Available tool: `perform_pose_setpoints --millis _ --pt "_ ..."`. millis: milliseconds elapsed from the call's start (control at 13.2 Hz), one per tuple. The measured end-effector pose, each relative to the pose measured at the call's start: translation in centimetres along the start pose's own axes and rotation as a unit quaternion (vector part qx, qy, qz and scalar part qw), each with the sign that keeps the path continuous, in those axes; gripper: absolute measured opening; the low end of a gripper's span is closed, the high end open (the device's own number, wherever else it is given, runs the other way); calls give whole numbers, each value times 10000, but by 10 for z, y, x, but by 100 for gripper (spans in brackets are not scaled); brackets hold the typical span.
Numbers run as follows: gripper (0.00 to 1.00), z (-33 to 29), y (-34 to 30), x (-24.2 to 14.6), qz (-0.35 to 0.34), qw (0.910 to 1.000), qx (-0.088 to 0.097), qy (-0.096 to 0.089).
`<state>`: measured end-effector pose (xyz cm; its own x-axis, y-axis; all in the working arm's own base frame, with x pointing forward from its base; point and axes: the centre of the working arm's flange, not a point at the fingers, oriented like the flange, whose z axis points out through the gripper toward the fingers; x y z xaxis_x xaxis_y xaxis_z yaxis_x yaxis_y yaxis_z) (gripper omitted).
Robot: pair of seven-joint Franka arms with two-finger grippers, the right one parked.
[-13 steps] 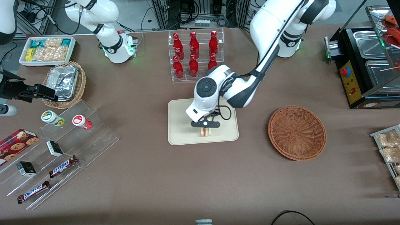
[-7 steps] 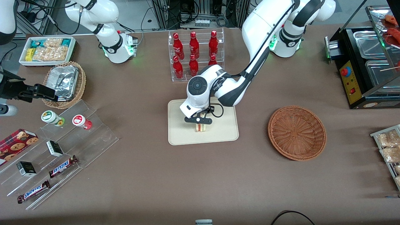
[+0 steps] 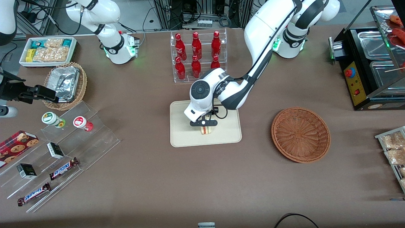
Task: Place sandwich from basket to tray
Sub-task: 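Lower the sandwich onto the tray and open the left gripper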
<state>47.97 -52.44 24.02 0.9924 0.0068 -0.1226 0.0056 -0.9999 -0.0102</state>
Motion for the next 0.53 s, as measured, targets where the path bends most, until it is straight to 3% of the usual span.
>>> perform_pose_setpoints --millis 227,378,529 --pt "82 -14 1 4 -28 9999 -62 77" --pt "100 -47 -3 7 -71 9998 -67 155" --pt "100 -96 -16 8 -158 9995 -54 257"
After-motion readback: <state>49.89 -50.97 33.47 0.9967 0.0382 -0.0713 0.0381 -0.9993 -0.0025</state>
